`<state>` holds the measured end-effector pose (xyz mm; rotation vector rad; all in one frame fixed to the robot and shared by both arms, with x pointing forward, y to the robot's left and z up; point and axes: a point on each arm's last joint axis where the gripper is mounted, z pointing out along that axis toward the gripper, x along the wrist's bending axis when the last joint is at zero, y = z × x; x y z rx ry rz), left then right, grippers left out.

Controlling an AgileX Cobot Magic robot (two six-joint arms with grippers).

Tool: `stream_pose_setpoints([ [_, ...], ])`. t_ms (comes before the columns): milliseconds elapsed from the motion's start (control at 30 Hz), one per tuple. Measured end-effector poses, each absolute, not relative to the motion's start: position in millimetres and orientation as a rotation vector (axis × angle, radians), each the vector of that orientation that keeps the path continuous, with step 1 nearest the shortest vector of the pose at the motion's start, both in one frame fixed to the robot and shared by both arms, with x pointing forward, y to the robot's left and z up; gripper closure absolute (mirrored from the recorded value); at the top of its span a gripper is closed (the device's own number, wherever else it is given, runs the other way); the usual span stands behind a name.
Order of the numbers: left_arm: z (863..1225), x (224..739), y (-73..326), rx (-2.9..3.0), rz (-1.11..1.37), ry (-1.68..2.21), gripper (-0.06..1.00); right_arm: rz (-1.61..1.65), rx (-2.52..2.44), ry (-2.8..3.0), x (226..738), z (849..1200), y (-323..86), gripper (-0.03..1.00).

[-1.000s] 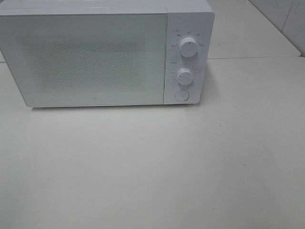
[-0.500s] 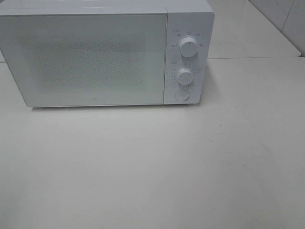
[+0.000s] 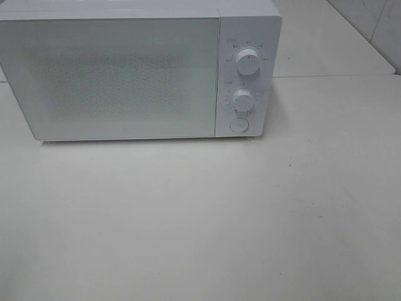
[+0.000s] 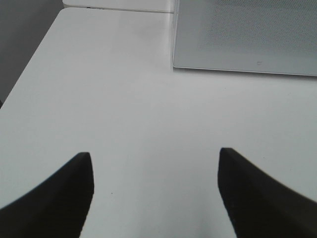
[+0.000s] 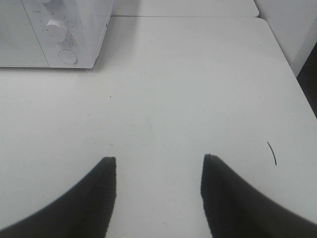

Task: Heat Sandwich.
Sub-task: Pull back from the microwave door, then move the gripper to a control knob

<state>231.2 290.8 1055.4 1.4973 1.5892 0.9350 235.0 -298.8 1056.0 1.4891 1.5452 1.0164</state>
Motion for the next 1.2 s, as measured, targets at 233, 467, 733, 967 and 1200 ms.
stream_pose_setpoints([
  [233,1055.4,231.2,290.9,1.498,0.936,1.59,0.27,1.016,1.489,1.545,235.0,1056.0,-298.8,0.44],
  [467,1055.4,231.2,290.9,1.498,0.936,1.59,0.27,1.016,1.489,1.545,235.0,1056.0,-298.8,0.44],
  [733,1055.4,231.2,290.9,1.498,0.936,1.59,0.27,1.016,1.489,1.545,235.0,1056.0,-298.8,0.44],
  [967,1055.4,231.2,290.9,1.498,0.936,1.59,0.27,1.016,1.489,1.545,235.0,1056.0,-298.8,0.44],
  [1200,1055.4,231.2,290.9,1.497,0.935,1.59,0.27,1.016,1.489,1.545,235.0,1056.0,-298.8,0.44],
])
